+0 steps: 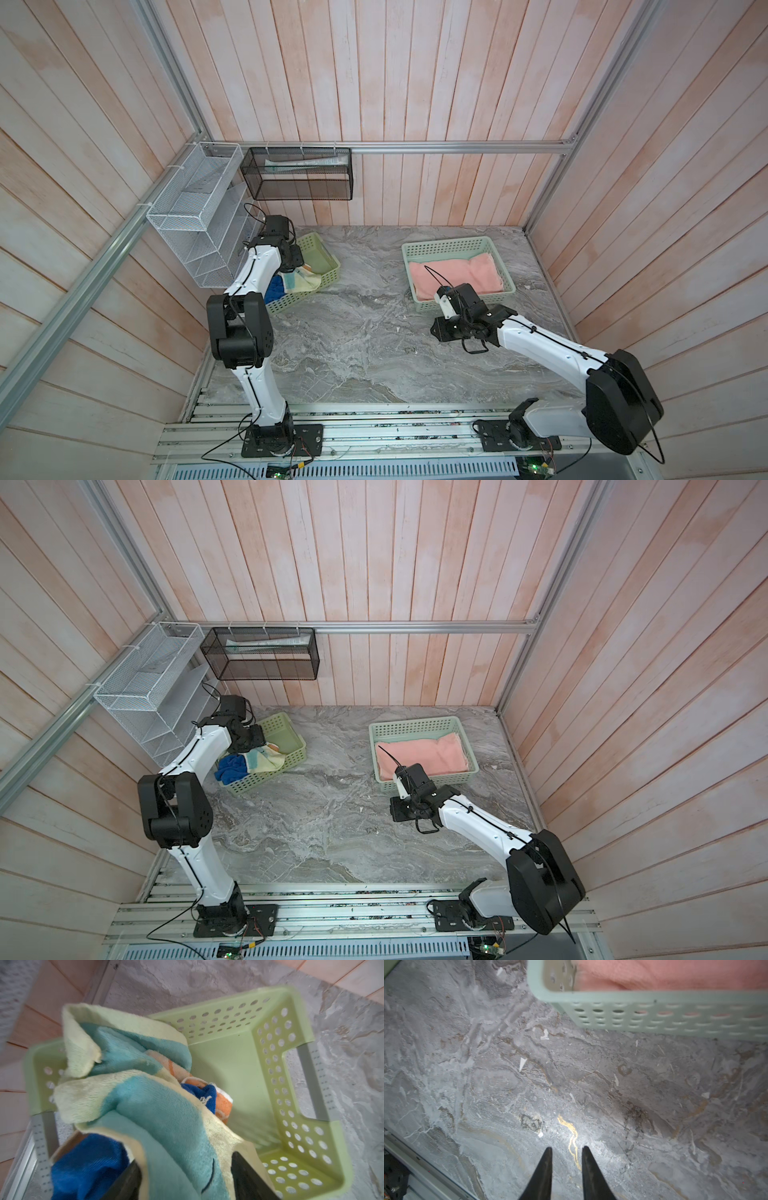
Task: Fold and stack the towels
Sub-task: 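Grasp the teal-yellow towel with the left gripper while the right withdraws, then lift the teal-yellow towel out and lay it on the floor with the left gripper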
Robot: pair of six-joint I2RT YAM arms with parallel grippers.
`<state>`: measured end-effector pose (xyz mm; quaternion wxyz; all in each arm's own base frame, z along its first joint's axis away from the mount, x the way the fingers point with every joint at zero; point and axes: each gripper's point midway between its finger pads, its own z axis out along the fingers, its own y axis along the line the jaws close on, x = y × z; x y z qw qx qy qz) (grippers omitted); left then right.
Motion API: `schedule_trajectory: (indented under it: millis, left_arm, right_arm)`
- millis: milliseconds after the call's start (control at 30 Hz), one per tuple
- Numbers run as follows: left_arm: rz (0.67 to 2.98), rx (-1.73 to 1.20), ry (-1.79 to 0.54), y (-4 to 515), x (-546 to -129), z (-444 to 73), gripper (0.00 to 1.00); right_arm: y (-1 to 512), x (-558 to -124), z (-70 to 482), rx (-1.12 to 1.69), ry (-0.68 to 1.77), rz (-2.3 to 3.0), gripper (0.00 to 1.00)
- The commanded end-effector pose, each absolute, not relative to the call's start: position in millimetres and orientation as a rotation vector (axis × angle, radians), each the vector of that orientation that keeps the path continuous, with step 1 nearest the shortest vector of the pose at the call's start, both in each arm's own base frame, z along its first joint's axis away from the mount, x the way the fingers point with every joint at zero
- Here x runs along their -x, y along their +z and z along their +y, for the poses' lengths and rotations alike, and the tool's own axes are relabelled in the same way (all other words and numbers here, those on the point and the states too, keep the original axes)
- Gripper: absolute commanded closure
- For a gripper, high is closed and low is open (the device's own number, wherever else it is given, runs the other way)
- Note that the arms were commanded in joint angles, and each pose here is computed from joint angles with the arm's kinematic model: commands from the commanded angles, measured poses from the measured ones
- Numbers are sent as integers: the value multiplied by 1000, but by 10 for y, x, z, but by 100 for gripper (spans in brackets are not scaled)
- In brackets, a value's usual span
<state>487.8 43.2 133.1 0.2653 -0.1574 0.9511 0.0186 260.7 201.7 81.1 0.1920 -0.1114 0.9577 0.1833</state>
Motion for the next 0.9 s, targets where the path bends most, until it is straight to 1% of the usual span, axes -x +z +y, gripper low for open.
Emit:
schedule_trajectory:
  millis: [0,33,67,100,133,167,233,267,300,333,467,567,700,800,867]
  left_arm:
    - [2581,424,14,1368,-4895,374,33]
    - [2581,429,13,1373,-4893,375,33]
    - [2578,430,11,1377,-4894,373,36]
    - [2575,429,6,1387,-4894,367,41]
    - [2574,427,4,1391,-4892,365,50]
    - [2567,428,0,1421,-4893,362,63]
    - [2541,420,-6,1564,-4909,359,84]
    - [2521,417,-6,1682,-4923,363,93]
    - [2500,408,-6,1803,-4933,367,99]
    - [2469,396,-7,1973,-4950,365,100]
    - [2350,354,-45,2636,-4961,325,100]
    - [2254,321,-75,3189,-4919,264,100]
    - [2133,230,-146,3863,-4767,31,100]
    - [2004,77,-236,4469,-4535,-377,100]
    - [1888,-46,-289,4885,-4325,-736,100]
  right_arm:
    - [885,-2981,2015,310,497,2605,75]
    - [843,-3043,2008,324,484,2608,76]
    - [791,-3105,2001,342,467,2611,76]
    - [758,-3170,1985,348,450,2609,77]
    - [711,-3255,1957,359,419,2601,77]
    - [685,-3356,1922,357,391,2595,78]
    - [668,-3560,1859,345,371,2590,78]
    - [688,-3687,1831,340,363,2578,79]
    - [707,-3801,1797,339,353,2565,79]
    - [725,-3932,1760,337,339,2548,79]
    - [803,-4397,1612,306,300,2513,79]
    - [968,-4613,1610,307,301,2486,79]
    - [1330,-4676,1752,346,375,2425,79]
    - [1631,-4608,1838,368,441,2378,78]
    - [1824,-4536,1874,370,483,2347,78]
